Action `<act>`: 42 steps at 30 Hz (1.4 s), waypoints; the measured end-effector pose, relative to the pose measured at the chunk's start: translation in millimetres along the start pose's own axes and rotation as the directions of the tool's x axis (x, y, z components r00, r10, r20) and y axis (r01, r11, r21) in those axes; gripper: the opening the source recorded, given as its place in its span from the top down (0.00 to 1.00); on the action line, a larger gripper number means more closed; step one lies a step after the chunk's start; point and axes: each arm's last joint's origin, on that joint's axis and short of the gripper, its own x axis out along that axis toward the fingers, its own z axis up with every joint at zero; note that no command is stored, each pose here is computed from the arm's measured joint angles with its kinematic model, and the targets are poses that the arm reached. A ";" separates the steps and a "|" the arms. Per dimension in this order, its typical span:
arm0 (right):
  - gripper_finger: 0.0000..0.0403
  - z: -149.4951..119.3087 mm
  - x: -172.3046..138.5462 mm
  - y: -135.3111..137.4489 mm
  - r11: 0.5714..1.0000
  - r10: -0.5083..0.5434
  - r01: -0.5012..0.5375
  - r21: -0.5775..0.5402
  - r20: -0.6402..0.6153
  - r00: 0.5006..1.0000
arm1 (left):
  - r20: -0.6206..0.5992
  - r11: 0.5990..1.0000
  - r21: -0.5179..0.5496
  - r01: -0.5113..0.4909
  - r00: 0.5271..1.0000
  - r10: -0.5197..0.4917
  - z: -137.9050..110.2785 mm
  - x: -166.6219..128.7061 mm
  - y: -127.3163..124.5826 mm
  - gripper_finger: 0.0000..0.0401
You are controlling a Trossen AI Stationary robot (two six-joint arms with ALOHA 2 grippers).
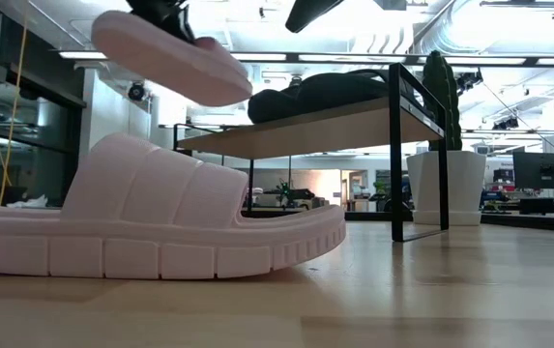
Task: Pick and place slides into the shelf
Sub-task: Put the top pink slipper on the shelf
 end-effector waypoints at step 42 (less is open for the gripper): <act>0.52 0.9 0.2 0.3 1.000 0.002 -0.002 0.012 0.009 1.000 | 0.177 0.984 -0.146 0.100 0.981 -0.073 -27.3 100.8 83.6 1.00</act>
